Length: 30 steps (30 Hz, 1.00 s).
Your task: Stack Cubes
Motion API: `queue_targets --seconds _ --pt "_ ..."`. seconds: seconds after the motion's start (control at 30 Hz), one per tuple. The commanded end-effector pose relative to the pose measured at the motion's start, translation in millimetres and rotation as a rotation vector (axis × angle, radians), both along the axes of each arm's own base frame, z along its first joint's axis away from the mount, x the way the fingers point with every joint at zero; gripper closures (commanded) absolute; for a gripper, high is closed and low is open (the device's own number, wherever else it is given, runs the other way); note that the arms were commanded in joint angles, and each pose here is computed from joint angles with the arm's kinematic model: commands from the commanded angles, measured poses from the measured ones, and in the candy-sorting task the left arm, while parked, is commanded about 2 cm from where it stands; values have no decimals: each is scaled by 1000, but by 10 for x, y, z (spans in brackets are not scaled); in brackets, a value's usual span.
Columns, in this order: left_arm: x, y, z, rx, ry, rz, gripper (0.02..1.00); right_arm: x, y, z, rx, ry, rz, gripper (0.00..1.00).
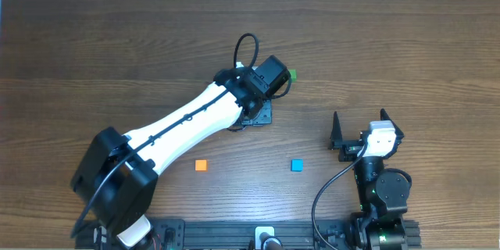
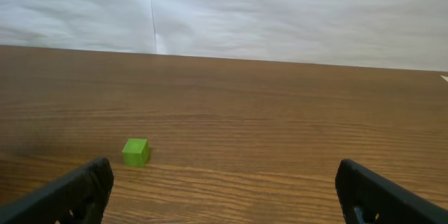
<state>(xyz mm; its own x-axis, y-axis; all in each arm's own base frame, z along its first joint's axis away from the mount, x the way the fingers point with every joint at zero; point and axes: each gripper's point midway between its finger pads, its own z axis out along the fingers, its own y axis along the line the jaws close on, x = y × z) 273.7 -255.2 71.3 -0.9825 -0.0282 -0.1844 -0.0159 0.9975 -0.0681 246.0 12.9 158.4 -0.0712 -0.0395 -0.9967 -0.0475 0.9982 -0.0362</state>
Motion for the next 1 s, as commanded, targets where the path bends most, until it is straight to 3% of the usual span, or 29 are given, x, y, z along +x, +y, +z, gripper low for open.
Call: queue_targets --seconds 0.03,1.0 --pt "6 68 -155 44 17 24 978 -1 -9 -14 -4 0 -2 7" --pt "53 116 -374 79 42 69 980 -1 -9 -15 -4 0 -2 7"
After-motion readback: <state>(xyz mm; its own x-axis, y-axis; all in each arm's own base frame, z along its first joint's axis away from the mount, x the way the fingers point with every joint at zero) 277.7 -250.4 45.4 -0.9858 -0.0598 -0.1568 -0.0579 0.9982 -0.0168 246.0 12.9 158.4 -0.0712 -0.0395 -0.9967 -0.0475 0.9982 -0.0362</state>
